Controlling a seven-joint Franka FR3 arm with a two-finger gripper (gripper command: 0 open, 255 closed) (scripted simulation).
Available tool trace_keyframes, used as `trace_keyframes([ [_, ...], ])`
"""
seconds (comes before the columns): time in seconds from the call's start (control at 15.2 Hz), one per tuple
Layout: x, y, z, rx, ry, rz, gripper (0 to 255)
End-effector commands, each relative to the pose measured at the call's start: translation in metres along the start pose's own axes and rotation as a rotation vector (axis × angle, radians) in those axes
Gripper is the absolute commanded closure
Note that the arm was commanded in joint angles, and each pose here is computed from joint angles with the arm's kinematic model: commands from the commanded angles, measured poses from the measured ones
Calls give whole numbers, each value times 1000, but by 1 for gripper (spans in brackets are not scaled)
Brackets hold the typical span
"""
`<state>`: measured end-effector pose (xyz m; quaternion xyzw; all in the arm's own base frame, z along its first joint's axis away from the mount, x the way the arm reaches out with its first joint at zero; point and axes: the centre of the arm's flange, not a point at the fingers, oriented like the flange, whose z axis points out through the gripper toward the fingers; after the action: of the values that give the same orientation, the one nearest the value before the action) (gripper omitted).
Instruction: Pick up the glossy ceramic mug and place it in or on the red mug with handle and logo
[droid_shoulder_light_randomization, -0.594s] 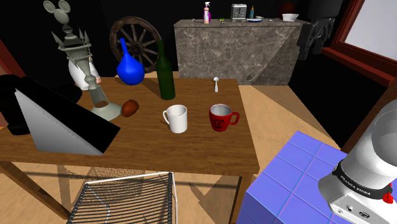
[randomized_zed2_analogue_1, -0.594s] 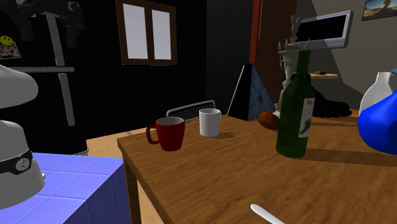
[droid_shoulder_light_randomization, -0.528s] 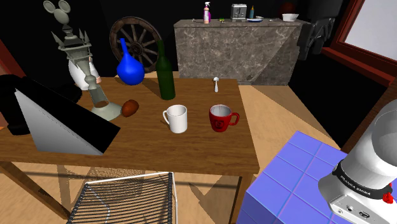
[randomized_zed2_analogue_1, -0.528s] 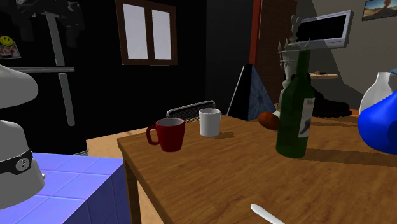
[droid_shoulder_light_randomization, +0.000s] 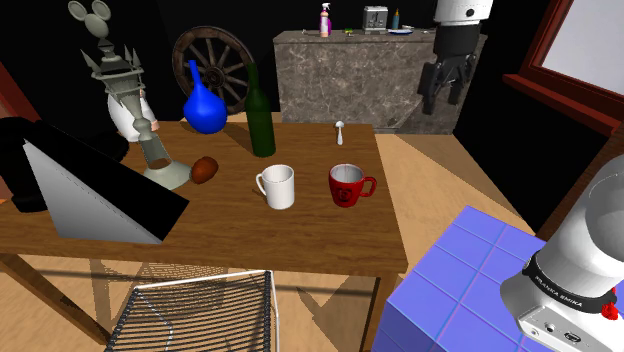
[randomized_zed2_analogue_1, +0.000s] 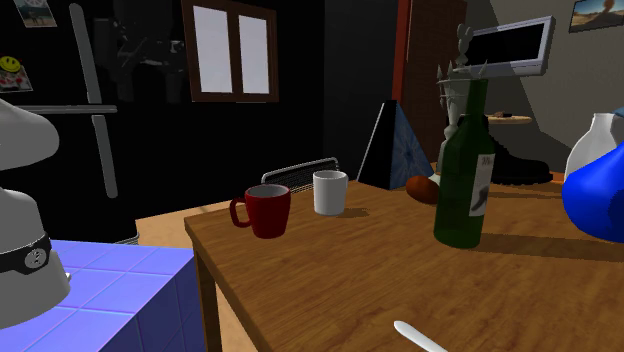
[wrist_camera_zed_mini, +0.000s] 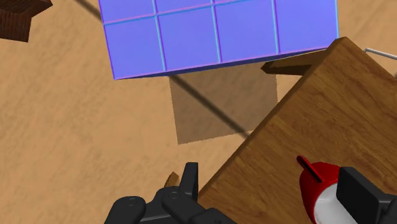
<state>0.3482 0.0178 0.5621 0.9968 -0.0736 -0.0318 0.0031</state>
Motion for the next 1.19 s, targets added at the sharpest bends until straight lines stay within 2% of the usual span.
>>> trace_keyframes([
  [0.0,15,-19,11,5,2,7,0],
  [1.12,150,-167,101,42,12,59,0],
])
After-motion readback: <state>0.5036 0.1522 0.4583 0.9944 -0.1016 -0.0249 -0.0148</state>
